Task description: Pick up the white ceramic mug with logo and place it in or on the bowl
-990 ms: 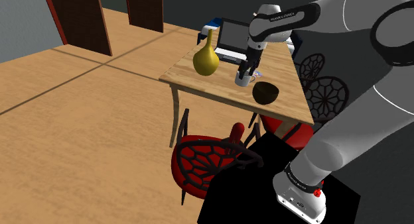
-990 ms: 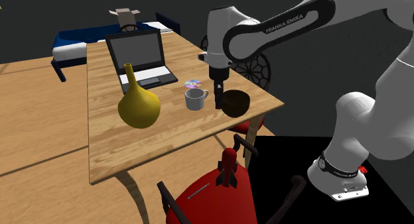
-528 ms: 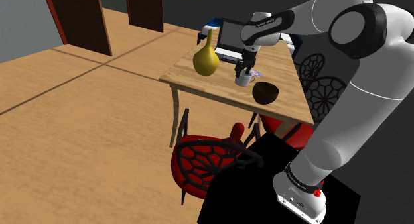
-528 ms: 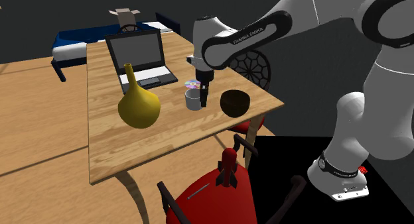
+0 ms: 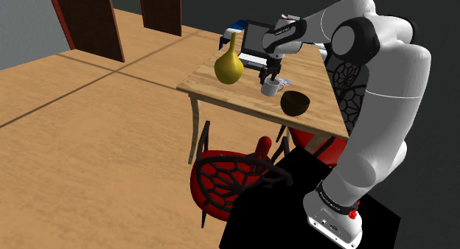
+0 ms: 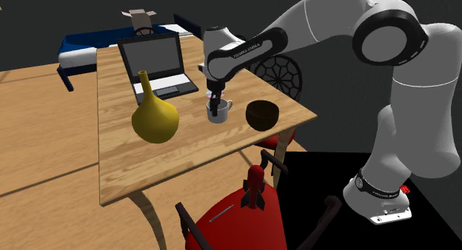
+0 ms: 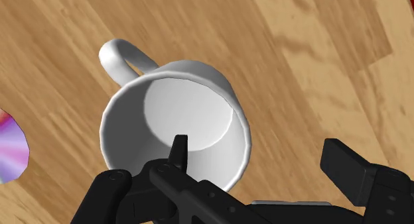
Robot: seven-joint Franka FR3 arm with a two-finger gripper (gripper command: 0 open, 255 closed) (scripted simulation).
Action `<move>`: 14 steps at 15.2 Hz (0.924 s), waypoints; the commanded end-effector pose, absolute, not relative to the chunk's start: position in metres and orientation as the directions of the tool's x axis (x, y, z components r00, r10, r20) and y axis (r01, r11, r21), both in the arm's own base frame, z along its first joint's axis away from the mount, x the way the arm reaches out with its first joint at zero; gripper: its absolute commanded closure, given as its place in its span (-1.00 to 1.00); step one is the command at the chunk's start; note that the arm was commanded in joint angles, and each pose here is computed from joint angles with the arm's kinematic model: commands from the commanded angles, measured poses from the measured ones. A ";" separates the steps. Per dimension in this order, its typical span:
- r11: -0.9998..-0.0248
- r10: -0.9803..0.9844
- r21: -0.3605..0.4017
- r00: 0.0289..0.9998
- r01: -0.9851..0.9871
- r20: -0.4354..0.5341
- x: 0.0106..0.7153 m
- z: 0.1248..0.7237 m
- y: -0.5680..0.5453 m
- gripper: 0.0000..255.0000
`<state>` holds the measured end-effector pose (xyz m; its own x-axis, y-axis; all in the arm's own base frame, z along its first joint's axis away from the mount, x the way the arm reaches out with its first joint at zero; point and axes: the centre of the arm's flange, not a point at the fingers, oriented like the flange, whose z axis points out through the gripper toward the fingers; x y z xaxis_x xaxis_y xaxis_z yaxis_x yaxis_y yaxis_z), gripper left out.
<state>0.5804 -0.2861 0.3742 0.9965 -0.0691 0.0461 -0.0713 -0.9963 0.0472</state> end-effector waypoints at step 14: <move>-0.996 -0.070 0.049 0.996 -0.073 0.048 0.585 0.336 -0.292 -1.00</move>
<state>0.5848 -0.2918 0.3364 0.9964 -0.0702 0.0478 -0.0725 -0.9962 0.0492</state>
